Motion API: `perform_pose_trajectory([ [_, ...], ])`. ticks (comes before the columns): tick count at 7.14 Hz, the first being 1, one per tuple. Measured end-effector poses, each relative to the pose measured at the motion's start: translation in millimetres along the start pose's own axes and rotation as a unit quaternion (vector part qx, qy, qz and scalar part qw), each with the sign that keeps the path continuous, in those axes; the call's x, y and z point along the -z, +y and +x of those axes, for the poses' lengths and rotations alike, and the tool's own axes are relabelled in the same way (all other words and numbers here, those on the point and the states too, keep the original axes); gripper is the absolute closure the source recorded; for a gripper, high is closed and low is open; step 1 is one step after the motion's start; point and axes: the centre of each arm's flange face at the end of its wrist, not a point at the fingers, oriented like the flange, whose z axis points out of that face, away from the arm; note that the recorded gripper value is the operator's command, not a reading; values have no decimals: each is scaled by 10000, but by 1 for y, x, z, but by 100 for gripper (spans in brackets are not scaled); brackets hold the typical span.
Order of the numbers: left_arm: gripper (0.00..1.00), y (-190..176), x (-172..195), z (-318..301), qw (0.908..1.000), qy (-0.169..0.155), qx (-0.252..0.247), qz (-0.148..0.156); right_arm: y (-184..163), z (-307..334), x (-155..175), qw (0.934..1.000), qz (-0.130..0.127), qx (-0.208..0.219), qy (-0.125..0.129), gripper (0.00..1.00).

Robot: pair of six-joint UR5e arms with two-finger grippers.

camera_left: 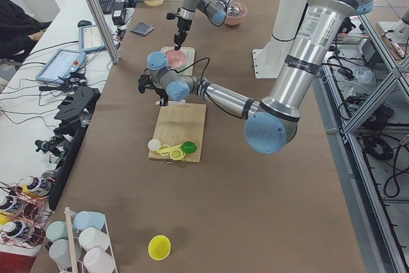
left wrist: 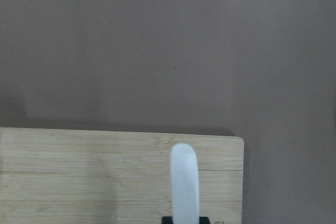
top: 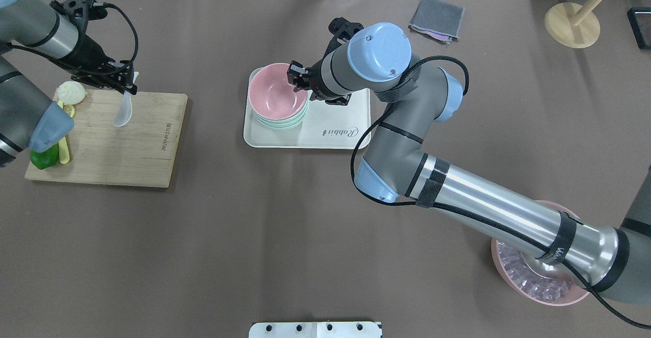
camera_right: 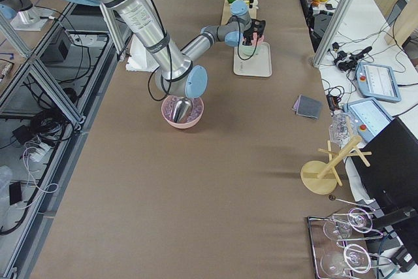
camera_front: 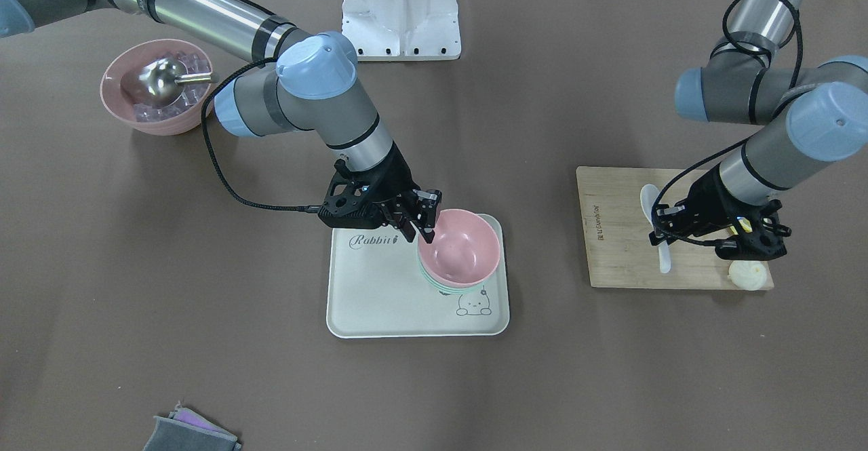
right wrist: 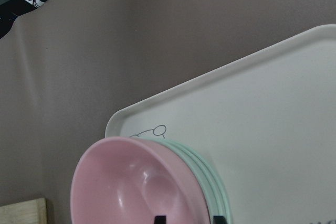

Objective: Stack pink bowl on green and place spoon
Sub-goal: 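Open the right gripper and withdraw while the left gripper carries the spoon toward the bowl, then lower the white spoon into the pink bowl and open the left gripper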

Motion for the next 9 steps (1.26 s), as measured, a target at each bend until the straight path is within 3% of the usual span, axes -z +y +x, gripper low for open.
perform_pose_trajectory([
  [3, 100, -19, 25, 59, 9994, 286, -127, 174, -29, 3, 16, 9999, -38, -145, -23, 0],
  [6, 100, -34, 59, 168, 9951, 797, -246, 528, -108, 53, 57, 9988, -477, -79, 124, 0],
  [9, 100, -9, 25, 240, 9875, 952, -615, 1094, -164, 117, 95, 9967, -765, 151, 224, 0],
])
